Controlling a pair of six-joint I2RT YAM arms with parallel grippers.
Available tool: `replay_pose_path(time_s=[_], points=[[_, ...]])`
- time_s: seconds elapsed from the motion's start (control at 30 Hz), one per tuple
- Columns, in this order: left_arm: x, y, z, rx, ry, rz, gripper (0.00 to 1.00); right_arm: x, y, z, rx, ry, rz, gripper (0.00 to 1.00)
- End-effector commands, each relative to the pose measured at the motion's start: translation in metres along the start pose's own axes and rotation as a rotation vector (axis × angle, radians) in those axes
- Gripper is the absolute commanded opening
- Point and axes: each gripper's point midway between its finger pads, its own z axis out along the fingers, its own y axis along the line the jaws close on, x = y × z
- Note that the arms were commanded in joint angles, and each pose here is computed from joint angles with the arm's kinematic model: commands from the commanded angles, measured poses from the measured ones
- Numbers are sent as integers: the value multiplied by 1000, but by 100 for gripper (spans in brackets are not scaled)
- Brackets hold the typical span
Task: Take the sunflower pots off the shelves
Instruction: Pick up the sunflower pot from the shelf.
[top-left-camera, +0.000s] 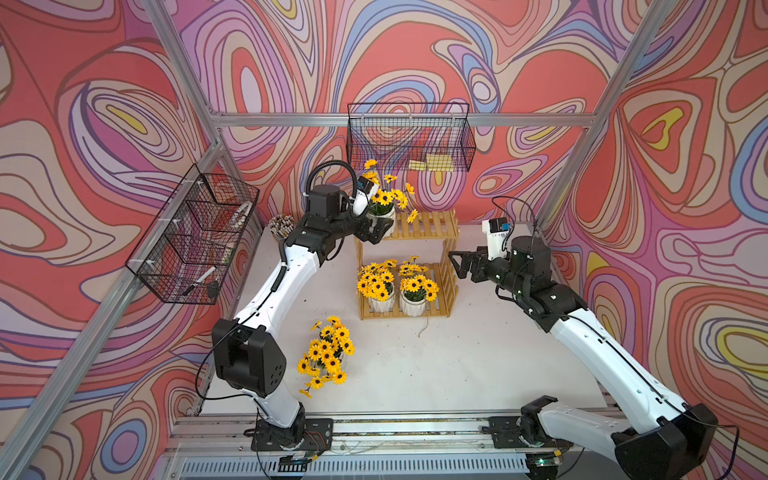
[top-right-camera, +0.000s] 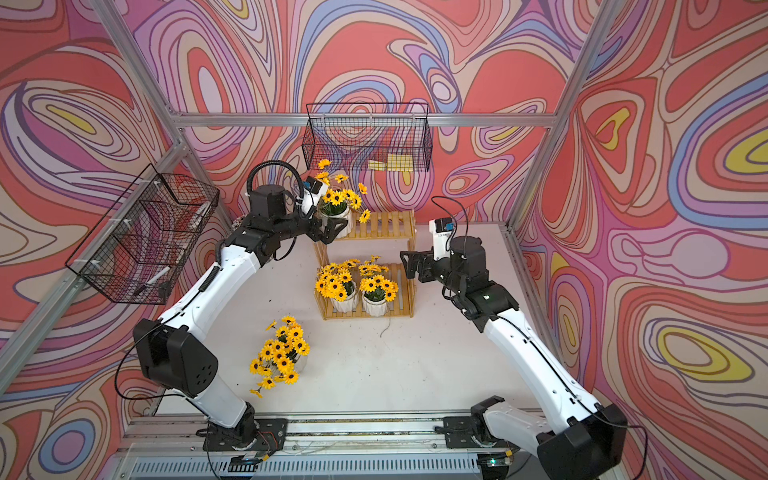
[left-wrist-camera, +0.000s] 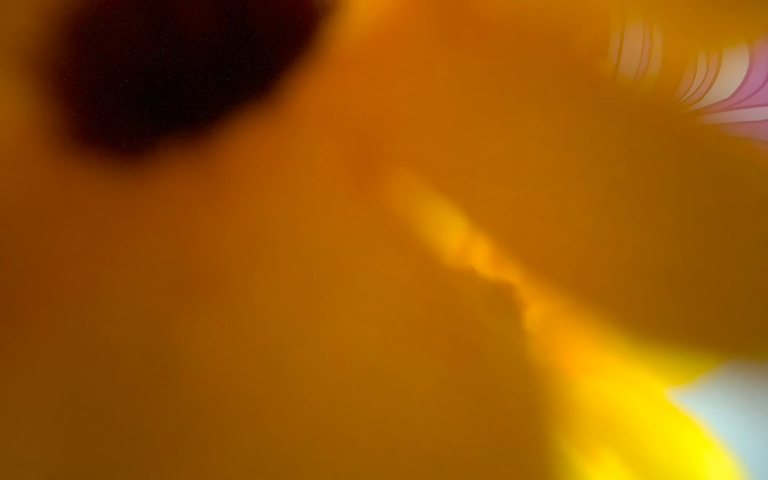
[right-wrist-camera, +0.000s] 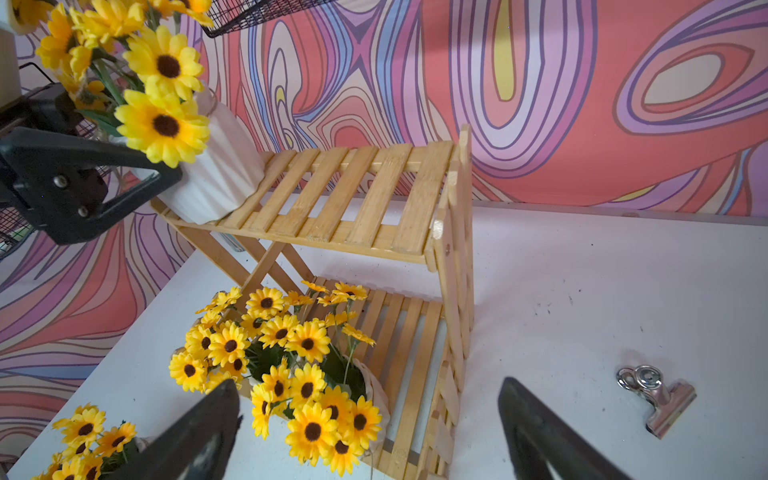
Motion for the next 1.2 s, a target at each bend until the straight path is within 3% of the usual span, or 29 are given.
replay_pose_path(time_s=[0.0, 0.73, 0.97, 1.07, 1.17], points=[[-9, -4, 4, 40, -23, 2, 100, 5, -3, 3, 2, 8, 5, 98], [-9, -6, 14, 78, -44, -42, 99, 8, -3, 3, -3, 15, 4, 98], [-5, -5, 13, 69, -39, -39, 93, 9, -2, 3, -5, 18, 3, 98], [-3, -6, 12, 72, -38, -33, 81, 9, -2, 3, -5, 17, 3, 98], [1, -7, 14, 77, -33, -34, 80, 9, -2, 3, -5, 17, 3, 98]])
